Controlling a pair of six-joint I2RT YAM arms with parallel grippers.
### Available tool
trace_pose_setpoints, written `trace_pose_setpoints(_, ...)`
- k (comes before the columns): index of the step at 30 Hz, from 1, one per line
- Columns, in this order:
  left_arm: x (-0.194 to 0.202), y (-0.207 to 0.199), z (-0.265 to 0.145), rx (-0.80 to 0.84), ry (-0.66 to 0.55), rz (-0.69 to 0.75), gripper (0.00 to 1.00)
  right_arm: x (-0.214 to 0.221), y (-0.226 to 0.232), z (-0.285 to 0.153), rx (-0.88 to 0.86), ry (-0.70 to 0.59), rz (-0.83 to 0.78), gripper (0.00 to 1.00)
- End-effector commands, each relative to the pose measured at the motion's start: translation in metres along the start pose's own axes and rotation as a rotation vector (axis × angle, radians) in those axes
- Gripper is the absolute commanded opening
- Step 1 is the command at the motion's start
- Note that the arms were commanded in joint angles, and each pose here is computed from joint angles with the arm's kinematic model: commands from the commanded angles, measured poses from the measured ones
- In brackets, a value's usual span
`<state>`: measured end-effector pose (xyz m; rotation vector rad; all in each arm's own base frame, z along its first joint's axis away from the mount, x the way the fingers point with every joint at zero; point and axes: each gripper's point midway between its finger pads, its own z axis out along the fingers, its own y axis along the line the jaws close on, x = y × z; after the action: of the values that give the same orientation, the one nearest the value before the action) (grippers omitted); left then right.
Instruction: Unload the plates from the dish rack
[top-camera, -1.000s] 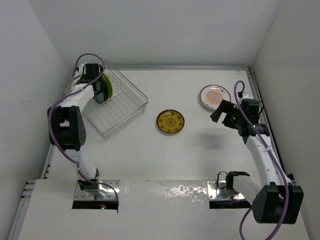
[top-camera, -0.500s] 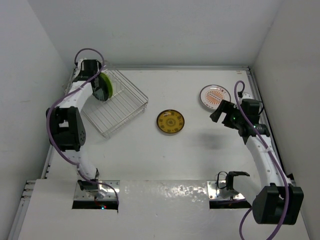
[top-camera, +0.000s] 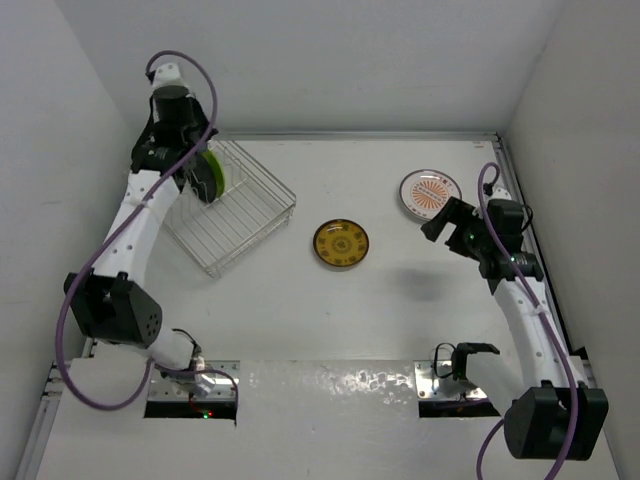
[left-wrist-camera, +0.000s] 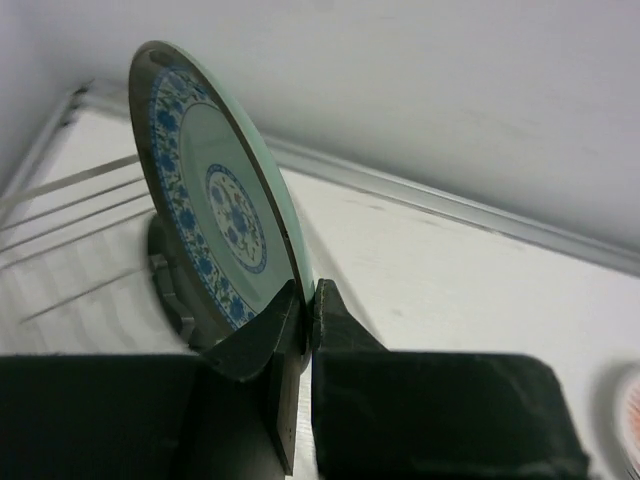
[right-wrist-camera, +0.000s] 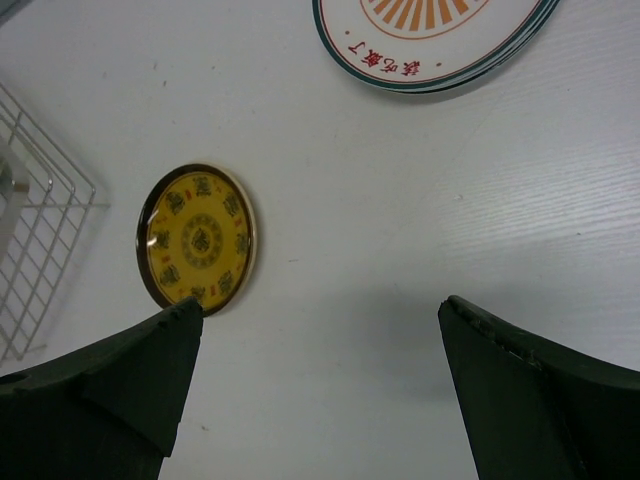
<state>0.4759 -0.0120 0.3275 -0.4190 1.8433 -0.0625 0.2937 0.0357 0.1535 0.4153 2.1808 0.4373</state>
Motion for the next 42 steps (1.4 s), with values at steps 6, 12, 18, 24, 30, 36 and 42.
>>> trace_pose_setpoints(6, 0.077, -0.187, -0.099, 0.452, 0.052, 0.286, 0.0, -0.064, 0.0, -0.055, 0.121, -0.278, 0.106, 0.99)
trace_pose_setpoints(12, 0.219, -0.253, -0.13, 0.506, 0.266, 0.452, 0.0, -0.092, -0.012, -0.124, 0.26, -0.449, 0.072, 0.99)
trace_pose_setpoints(18, 0.322, -0.273, -0.143, 0.471, 0.393, 0.562, 0.0, -0.095, -0.012, -0.146, 0.279, -0.484, 0.055, 0.99)
trace_pose_setpoints(24, 0.368, -0.266, -0.139, 0.414, 0.444, 0.63, 0.01, -0.091, -0.011, -0.141, 0.269, -0.466, 0.042, 0.99)
trace_pose_setpoints(30, 0.386, -0.261, -0.135, 0.395, 0.471, 0.656, 0.17, -0.083, -0.011, -0.125, 0.244, -0.429, 0.042, 0.99)
trace_pose_setpoints(36, 0.381, -0.253, -0.131, 0.342, 0.454, 0.667, 0.52, -0.08, -0.01, -0.119, 0.227, -0.413, 0.033, 0.99)
trace_pose_setpoints(42, 0.313, -0.243, -0.128, 0.247, 0.312, 0.554, 0.85, -0.079, -0.008, -0.117, 0.217, -0.401, 0.018, 0.99)
